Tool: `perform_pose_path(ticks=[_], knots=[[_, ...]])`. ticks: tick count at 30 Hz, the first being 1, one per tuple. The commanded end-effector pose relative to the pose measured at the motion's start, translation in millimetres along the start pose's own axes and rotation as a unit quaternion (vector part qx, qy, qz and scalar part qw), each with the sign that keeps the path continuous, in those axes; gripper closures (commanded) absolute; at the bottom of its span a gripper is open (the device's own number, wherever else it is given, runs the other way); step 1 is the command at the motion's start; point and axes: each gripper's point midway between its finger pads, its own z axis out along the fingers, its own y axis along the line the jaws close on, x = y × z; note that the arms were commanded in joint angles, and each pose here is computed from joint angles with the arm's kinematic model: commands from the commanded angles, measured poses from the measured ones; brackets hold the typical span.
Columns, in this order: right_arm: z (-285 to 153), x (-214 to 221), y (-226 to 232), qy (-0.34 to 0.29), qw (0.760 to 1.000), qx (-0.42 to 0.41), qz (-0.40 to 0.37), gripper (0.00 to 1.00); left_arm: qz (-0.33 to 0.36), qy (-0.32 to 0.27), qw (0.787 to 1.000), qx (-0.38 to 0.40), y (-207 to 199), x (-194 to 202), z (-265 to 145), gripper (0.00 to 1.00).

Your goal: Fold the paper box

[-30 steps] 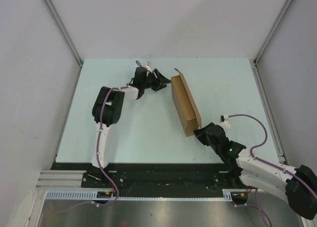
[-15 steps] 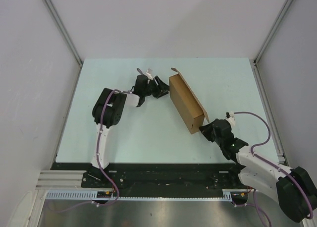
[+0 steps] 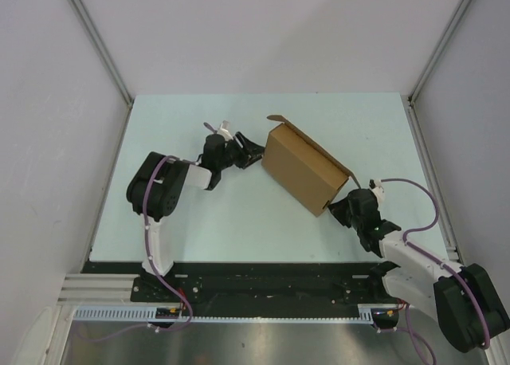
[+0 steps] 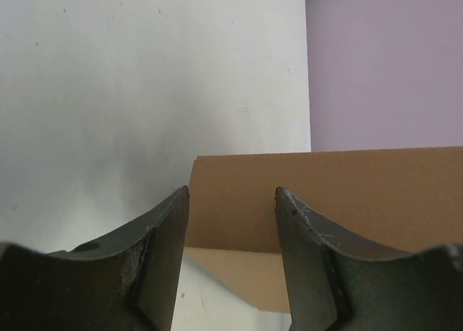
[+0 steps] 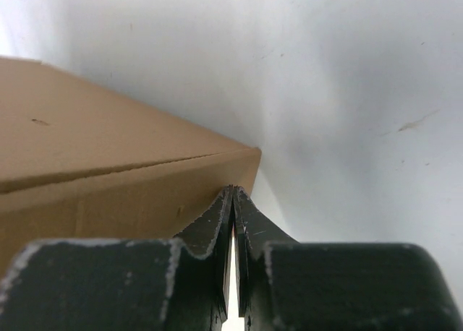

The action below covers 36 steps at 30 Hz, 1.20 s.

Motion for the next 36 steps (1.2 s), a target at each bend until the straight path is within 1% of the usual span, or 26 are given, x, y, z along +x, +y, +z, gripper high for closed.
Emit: perform_pose_path(ticks=[1, 6, 7, 8, 11, 14, 17, 18, 20, 23, 26, 31, 32, 36], knots=[[-2, -14, 19, -0.021, 0.999, -0.032, -0.013, 0.91, 0.027, 0.034, 0.998, 0.035, -26, 32, -23, 0.44], [-9, -16, 9, -0.027, 0.999, -0.014, -0.026, 0.9, 0.023, 0.035, 0.999, 0.0, 0, 46, -35, 0.43], [-11, -19, 11, -0.032, 0.999, -0.02, -0.027, 0.9, 0.021, 0.035, 0.999, -0.007, 6, 47, -36, 0.43], [-13, -16, 3, -0.028, 0.999, -0.003, -0.034, 0.89, 0.019, 0.032, 0.999, -0.02, 13, 47, -37, 0.43], [-18, -18, -1, -0.035, 0.999, 0.002, -0.039, 0.88, 0.016, 0.027, 0.998, -0.048, 29, 50, -42, 0.43], [-22, -19, -2, -0.04, 0.998, 0.004, -0.04, 0.88, 0.015, 0.021, 0.998, -0.062, 35, 48, -46, 0.43], [-23, -22, -1, -0.047, 0.998, 0.002, -0.044, 0.87, 0.021, 0.009, 0.998, -0.063, 30, 42, -50, 0.43], [-23, -24, 0, -0.048, 0.998, 0.002, -0.045, 0.87, 0.023, -0.006, 0.998, -0.065, 28, 35, -51, 0.43], [-22, -26, 0, -0.051, 0.998, 0.003, -0.043, 0.87, 0.031, -0.014, 0.998, -0.053, 17, 27, -47, 0.42], [-22, -28, 0, -0.052, 0.998, 0.007, -0.043, 0.87, 0.039, -0.018, 0.998, -0.036, 2, 18, -41, 0.42], [-22, -30, 2, -0.058, 0.997, 0.002, -0.041, 0.86, 0.042, -0.015, 0.999, -0.029, -4, 15, -37, 0.42], [-18, -34, 4, -0.063, 0.997, 0.002, -0.041, 0.86, 0.047, -0.001, 0.999, -0.017, -13, 28, -42, 0.42], [-18, -36, 4, -0.065, 0.997, 0.002, -0.041, 0.86, 0.044, 0.005, 0.999, -0.023, -6, 35, -47, 0.42], [-15, -41, 6, -0.069, 0.997, -0.001, -0.042, 0.86, 0.045, 0.018, 0.999, -0.022, -6, 55, -61, 0.43]])
